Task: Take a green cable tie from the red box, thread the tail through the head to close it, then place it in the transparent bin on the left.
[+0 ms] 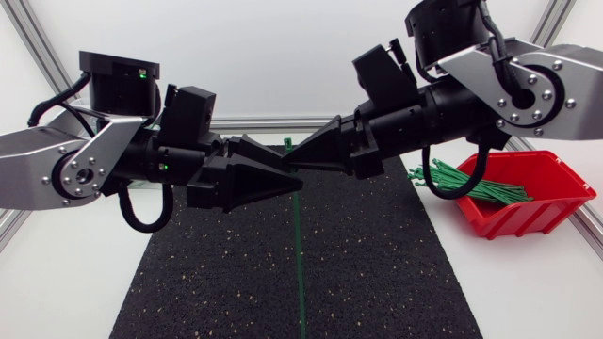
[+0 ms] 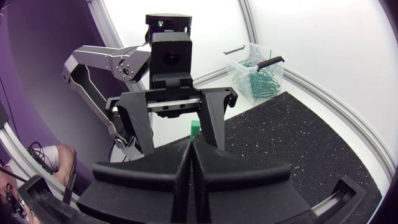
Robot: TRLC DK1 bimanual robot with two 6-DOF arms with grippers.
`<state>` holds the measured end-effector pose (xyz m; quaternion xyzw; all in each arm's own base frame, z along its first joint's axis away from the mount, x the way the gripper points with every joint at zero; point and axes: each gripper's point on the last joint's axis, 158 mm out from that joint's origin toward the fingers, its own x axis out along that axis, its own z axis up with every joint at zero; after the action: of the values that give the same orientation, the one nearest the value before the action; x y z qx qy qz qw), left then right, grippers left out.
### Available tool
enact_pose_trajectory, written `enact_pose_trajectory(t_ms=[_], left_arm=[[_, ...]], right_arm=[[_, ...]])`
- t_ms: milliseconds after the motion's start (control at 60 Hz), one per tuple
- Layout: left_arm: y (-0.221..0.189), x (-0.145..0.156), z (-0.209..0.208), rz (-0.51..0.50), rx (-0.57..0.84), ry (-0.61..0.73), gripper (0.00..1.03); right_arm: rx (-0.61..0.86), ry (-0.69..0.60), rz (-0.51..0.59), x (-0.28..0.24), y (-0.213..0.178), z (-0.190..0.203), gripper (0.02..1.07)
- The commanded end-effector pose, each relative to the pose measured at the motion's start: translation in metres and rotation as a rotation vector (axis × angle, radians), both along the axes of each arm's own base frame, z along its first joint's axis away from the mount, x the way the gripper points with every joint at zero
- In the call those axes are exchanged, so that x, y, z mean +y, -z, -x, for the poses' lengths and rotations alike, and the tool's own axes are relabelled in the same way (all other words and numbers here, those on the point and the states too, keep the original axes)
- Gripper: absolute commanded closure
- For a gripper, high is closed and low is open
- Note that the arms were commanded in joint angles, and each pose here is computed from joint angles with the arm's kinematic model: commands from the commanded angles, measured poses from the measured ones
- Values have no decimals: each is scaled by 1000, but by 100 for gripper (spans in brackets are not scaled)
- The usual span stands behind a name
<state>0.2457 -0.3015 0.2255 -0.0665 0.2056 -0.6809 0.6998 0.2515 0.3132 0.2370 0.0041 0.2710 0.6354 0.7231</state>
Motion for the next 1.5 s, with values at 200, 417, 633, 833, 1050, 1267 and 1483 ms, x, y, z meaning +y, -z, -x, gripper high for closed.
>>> enact_pose_trajectory(t_ms=[200, 417, 633, 833, 1050, 1267, 1483], left_arm=[[2, -3, 0, 39, 61, -11, 59], [3, -3, 3, 39, 64, -7, 59], [2, -2, 3, 40, 64, -12, 67], [3, -3, 3, 40, 64, -9, 79], [3, -3, 3, 40, 69, -10, 87], [4, -2, 4, 40, 75, -13, 99], [3, 0, 5, 42, 77, -17, 99]], right_arm=[[0, 1, -14, -3, -4, 11, 101], [-16, 12, -29, -4, -9, 11, 101], [-17, 10, -28, -4, -8, 12, 101], [-25, 10, -34, -4, -10, 13, 101], [-25, 11, -35, -4, -10, 13, 101], [-22, 12, -33, -3, -6, 13, 101], [-29, 26, -33, -7, -5, 12, 96]])
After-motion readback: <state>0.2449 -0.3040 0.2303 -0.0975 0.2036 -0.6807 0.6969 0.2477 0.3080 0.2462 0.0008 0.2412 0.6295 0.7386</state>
